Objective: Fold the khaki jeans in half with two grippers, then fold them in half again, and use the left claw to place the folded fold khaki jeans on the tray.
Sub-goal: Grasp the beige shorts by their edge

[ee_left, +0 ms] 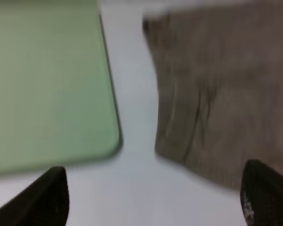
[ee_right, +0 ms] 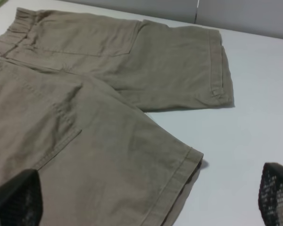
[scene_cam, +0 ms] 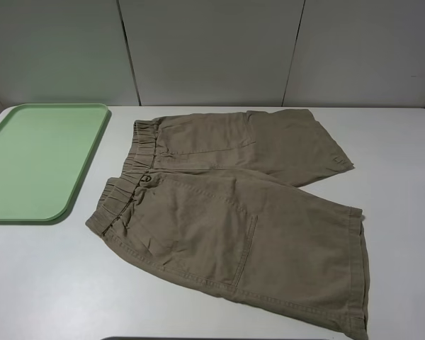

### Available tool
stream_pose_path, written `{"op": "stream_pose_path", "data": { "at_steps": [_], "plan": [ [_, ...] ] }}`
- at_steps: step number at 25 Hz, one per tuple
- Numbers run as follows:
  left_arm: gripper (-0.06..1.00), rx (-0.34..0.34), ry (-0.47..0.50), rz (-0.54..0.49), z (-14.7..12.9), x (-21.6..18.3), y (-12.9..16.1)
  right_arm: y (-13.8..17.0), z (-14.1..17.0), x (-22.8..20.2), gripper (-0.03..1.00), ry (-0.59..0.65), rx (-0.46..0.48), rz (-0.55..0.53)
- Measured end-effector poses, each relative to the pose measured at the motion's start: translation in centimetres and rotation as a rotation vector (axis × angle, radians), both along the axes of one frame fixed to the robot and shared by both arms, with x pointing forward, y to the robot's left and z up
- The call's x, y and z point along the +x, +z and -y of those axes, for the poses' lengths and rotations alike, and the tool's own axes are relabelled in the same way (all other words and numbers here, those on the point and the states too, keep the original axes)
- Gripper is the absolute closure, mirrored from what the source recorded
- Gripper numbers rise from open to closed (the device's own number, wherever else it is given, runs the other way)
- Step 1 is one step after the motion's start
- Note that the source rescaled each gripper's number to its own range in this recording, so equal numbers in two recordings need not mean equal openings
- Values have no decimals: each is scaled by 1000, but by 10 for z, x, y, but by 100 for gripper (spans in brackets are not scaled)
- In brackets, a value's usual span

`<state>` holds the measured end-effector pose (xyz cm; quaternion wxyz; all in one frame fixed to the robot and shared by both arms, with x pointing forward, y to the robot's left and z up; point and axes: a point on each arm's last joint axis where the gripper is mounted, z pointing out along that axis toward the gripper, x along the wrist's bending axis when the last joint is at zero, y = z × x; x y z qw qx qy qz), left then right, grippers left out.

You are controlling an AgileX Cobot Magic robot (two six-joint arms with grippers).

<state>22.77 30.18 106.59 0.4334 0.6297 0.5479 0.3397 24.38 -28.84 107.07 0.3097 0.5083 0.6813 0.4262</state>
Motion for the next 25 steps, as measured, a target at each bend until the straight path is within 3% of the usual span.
{"op": "stream_pose_path", "data": {
  "at_steps": [2,6,9,13,18,21,25],
  "plan": [
    [13,5,-7,74,0,3,11,11,-2,11,-2,1,-9,-5],
    [13,-1,-20,78,5,23,21,32,-7,41,-2,22,-64,10],
    [13,-12,-37,37,12,48,27,41,-11,66,-2,48,-127,15],
    [13,75,-107,-68,22,90,36,40,-17,94,-2,91,-196,-60],
    [13,235,-281,-220,37,140,37,33,-30,116,-2,187,-273,-110],
    [13,317,-439,-322,49,164,27,25,-39,125,-2,273,-368,-138],
    [13,427,-677,-356,68,183,9,12,-57,132,-2,421,-504,-176]
  ]
}}
